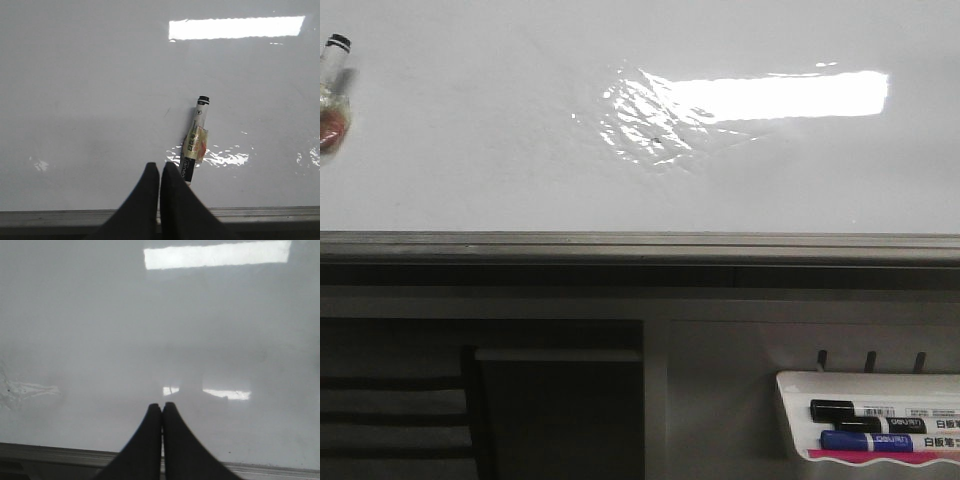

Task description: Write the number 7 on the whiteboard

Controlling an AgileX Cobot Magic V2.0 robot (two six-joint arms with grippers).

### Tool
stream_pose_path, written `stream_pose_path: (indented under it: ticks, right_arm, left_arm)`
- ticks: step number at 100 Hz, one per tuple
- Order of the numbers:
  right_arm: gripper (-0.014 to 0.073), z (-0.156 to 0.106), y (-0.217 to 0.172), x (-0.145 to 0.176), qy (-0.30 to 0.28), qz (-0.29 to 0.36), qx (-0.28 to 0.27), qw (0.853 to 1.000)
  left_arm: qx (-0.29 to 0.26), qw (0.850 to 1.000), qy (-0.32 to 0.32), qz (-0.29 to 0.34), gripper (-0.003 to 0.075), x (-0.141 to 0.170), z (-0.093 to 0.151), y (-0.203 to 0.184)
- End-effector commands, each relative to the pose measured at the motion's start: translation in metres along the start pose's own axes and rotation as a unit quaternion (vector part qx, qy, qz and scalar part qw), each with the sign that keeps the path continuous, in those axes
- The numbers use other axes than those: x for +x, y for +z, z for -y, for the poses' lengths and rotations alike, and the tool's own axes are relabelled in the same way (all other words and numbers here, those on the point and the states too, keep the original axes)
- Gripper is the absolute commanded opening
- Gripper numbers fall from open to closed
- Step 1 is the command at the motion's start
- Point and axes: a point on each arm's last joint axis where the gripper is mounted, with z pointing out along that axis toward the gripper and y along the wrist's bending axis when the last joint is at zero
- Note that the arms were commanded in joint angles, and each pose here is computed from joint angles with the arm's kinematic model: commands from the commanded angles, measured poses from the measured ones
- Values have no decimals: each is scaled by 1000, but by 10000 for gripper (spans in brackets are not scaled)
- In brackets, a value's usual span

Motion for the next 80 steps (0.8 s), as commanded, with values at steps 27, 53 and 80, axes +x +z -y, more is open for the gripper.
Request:
stream_pose_path:
  ticks: [27,53,80]
  right_arm:
    - [-71,1,-1,-16,-6,44,5,999]
    - [150,1,-1,-17,-5,49,4,999]
    - [472,1,-1,-17,-5,49,4,999]
  left_arm:
    - [1,999,-6,47,-20,-17,0,-1]
    - [-2,999,1,49,277,-17,0,-2]
    - [-2,999,1,50,489,-18,0,-2]
